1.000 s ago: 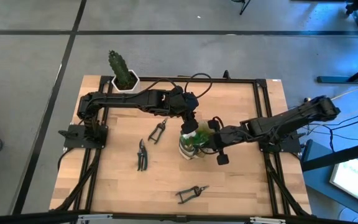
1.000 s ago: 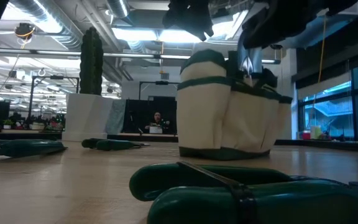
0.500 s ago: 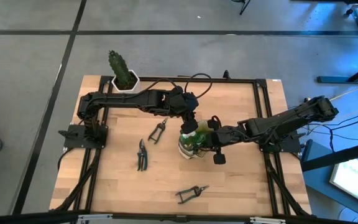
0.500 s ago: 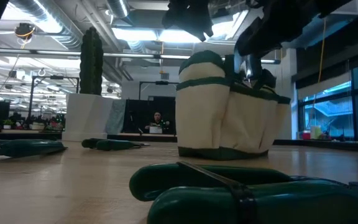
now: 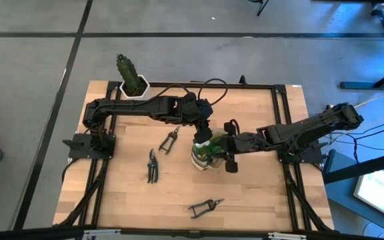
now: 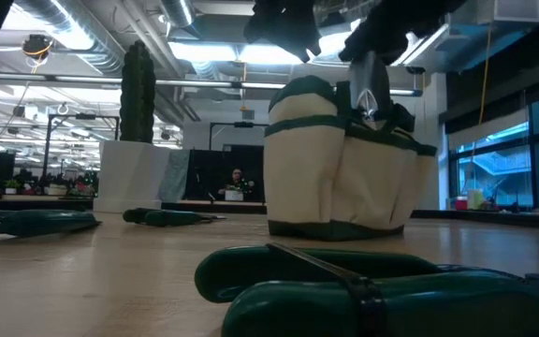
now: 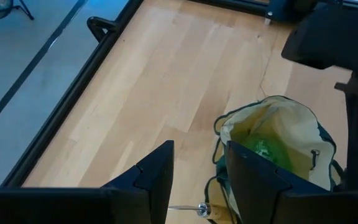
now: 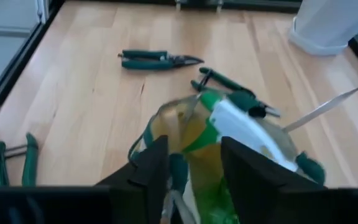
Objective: Pick & Place Garden tools in Gardening bag
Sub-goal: Put the trowel into the gardening bag, then put the top shear scissor into the gardening bag
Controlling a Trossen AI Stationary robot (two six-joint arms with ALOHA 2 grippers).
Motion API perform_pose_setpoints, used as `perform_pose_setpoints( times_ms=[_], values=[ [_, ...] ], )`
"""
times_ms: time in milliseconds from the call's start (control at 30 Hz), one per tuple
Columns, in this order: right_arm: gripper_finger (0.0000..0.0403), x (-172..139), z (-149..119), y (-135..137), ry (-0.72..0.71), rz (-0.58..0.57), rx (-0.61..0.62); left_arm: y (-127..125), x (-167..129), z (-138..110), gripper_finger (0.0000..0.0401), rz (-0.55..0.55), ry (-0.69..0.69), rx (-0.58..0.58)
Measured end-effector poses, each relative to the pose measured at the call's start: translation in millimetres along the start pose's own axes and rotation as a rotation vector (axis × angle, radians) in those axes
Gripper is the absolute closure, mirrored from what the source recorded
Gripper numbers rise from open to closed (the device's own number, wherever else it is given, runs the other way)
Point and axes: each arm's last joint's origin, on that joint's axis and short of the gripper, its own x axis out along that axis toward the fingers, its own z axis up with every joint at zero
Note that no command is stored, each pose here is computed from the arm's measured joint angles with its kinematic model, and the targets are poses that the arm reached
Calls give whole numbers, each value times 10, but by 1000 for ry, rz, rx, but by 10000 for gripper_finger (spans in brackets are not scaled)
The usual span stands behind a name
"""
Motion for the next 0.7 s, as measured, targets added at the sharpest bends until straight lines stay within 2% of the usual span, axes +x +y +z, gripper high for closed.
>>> perform_pose_setpoints(
  times_ms=[300,500,700],
  values=[
    [200,-241,429,-12,-41,-15,37,0,0,0,260,-6,1,2],
    [201,-594,713,-64,60,-31,73,24,-57,5,279,-85,18,18],
    [215,-866,776,-118,192,-73,209,91,-258,-2,317,-129,31,17]
  ],
)
